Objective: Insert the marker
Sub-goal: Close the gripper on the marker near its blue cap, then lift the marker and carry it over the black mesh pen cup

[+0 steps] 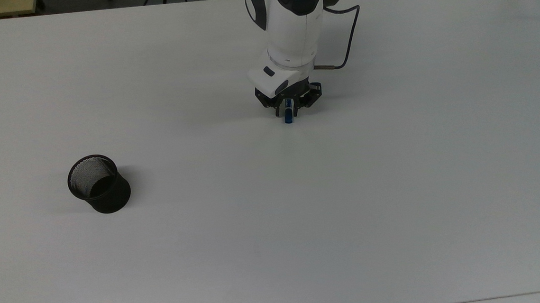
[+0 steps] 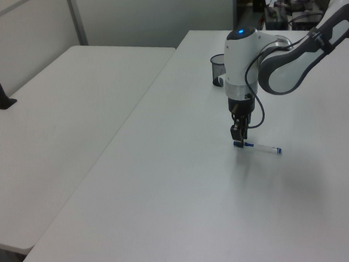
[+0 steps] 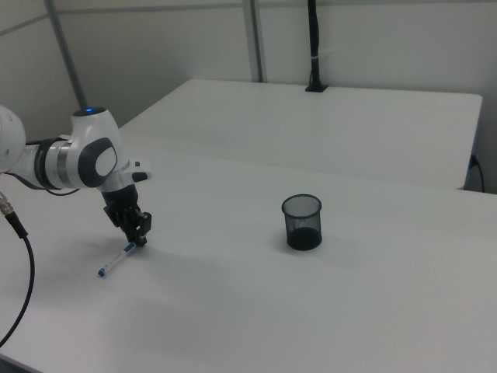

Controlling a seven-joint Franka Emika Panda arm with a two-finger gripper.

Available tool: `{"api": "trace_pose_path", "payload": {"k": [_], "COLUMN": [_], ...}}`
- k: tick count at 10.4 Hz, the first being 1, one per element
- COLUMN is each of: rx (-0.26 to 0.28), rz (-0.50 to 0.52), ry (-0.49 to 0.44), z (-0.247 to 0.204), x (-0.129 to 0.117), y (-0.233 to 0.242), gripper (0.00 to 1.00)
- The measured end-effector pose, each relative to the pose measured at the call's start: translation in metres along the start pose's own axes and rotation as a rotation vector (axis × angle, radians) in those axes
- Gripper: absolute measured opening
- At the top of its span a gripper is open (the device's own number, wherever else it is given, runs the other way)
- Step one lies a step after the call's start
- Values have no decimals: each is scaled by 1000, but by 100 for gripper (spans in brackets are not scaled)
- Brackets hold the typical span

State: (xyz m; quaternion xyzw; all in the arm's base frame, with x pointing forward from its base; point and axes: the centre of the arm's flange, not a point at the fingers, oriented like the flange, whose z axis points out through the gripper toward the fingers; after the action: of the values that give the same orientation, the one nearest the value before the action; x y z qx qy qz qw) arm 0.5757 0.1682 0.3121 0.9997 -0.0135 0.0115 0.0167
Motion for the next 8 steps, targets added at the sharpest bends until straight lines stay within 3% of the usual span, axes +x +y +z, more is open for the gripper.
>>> {"api": "trace_pose_path", "payload": {"k": [5, 7, 8], "rx": [3, 3, 3], "rz": [-1, -1, -1], "ry": [10, 10, 11], "z": [8, 8, 8], "x": [6, 7, 7], "y": [-3, -3, -3], "gripper": [40, 36, 25]}}
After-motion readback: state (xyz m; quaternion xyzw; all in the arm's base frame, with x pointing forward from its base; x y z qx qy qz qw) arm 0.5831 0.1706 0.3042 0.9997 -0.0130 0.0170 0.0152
